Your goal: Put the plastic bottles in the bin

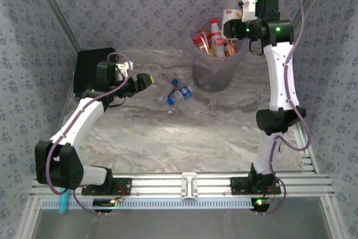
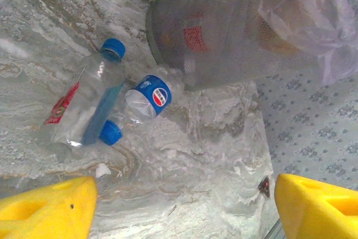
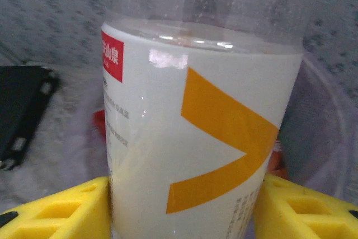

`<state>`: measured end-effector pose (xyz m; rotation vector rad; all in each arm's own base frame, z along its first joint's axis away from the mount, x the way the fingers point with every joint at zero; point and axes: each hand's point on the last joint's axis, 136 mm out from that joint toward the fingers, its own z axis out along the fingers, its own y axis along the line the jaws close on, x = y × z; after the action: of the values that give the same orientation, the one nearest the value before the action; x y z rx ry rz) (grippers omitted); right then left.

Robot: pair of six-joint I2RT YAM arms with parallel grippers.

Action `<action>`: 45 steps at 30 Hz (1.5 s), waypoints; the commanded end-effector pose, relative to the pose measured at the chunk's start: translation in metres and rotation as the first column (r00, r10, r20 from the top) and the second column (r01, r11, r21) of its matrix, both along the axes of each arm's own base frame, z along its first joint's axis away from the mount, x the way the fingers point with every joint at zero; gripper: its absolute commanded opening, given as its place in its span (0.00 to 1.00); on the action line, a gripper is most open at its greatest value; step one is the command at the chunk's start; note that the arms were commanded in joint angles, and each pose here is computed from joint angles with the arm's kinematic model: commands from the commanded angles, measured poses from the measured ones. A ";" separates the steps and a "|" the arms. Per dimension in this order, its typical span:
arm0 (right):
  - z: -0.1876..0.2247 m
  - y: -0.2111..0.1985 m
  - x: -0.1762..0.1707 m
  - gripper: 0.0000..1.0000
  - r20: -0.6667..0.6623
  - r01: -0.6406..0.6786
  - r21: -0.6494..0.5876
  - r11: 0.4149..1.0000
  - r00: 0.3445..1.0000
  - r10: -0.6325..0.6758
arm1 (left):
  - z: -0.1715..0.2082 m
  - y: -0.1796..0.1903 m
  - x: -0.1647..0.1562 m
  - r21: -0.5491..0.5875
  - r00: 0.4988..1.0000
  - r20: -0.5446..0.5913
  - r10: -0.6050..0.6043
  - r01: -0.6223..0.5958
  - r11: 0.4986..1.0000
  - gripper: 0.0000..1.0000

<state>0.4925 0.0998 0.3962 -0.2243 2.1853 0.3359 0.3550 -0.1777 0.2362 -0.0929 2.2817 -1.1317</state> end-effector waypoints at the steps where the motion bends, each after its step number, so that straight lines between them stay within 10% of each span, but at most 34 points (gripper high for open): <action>1: -0.042 -0.014 0.003 0.60 -0.122 0.024 -0.096 0.995 0.992 -0.036 | 0.010 0.001 0.003 0.035 0.999 0.038 -0.017 0.016 0.999 0.82; 8: -0.061 -0.027 0.004 0.62 -0.164 0.036 -0.123 0.992 0.985 -0.056 | 0.006 0.002 0.004 0.038 1.000 0.029 -0.011 0.010 0.999 0.82; 15: -0.037 -0.036 -0.002 0.84 -0.092 0.082 -0.152 0.985 0.991 -0.096 | 0.006 0.001 0.007 0.032 0.999 0.030 -0.011 0.010 0.999 0.82; 27: -0.035 -0.028 0.052 0.64 0.027 0.119 -0.078 0.990 0.993 -0.118 | -0.016 -0.006 0.007 0.129 0.997 0.064 -0.041 0.032 0.991 0.83; 45: -0.120 -0.025 0.061 0.53 -0.139 0.122 -0.207 0.971 0.978 -0.153 | -0.062 -0.036 0.031 0.316 0.993 0.047 -0.108 0.087 0.945 0.83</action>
<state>0.5607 0.0770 0.3021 -0.1424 2.2954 0.1003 0.3766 -0.2088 0.1686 0.1174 2.4265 -0.8472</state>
